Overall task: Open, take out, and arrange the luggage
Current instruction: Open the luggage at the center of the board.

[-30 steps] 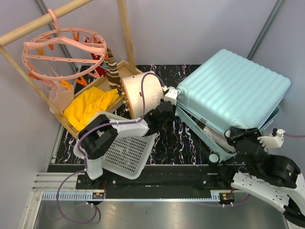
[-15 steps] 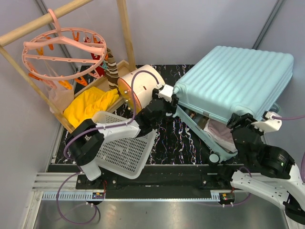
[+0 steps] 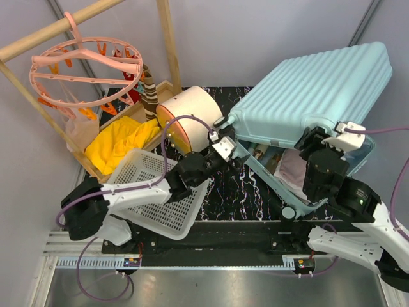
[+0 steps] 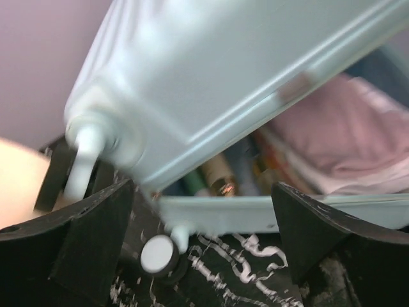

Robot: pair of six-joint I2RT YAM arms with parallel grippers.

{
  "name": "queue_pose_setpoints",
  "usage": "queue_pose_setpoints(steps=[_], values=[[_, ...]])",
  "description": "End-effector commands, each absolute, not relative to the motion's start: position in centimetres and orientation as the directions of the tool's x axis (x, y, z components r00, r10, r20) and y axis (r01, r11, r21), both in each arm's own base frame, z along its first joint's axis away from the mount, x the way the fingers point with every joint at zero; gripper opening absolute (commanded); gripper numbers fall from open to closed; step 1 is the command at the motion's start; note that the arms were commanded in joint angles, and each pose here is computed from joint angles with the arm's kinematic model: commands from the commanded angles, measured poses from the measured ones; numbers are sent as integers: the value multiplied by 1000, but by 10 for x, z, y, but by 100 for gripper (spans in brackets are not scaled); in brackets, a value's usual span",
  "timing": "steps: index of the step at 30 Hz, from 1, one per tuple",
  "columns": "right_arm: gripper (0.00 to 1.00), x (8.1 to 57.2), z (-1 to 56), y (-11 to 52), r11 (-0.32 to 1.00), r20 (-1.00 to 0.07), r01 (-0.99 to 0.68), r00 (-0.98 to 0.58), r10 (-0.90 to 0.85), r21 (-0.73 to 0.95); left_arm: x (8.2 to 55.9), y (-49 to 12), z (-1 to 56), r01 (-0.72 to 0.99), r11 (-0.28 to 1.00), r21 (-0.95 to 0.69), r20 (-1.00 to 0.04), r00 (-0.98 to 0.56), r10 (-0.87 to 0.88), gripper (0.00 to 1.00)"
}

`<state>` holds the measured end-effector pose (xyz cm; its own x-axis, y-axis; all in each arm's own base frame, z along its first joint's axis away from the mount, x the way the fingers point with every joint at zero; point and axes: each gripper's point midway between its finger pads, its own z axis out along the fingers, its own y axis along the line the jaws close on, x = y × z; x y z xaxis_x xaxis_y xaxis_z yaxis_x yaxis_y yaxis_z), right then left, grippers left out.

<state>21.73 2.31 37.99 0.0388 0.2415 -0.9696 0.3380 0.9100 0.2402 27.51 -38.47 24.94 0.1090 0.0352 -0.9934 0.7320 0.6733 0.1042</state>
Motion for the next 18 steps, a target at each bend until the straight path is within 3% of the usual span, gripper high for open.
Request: queue_pose_setpoints(steps=[1, 8, 11, 18], values=[[0, 233, 446, 67, 941, -949, 134, 101, 297, 309, 242, -384, 339, 783, 594, 187, -944, 310, -112, 99], [0, 263, 468, 118, 964, -961, 63, 123, 249, 258, 260, -377, 366, 716, 674, 185, -944, 320, -80, 99], [0, 272, 477, 136, 963, -956, 25, 137, 261, 267, 256, -389, 379, 760, 624, 183, -954, 291, -75, 99], [0, 274, 496, 155, 963, -949, -72, 165, 269, 260, 236, -395, 435, 800, 563, 207, -893, 390, -225, 99]])
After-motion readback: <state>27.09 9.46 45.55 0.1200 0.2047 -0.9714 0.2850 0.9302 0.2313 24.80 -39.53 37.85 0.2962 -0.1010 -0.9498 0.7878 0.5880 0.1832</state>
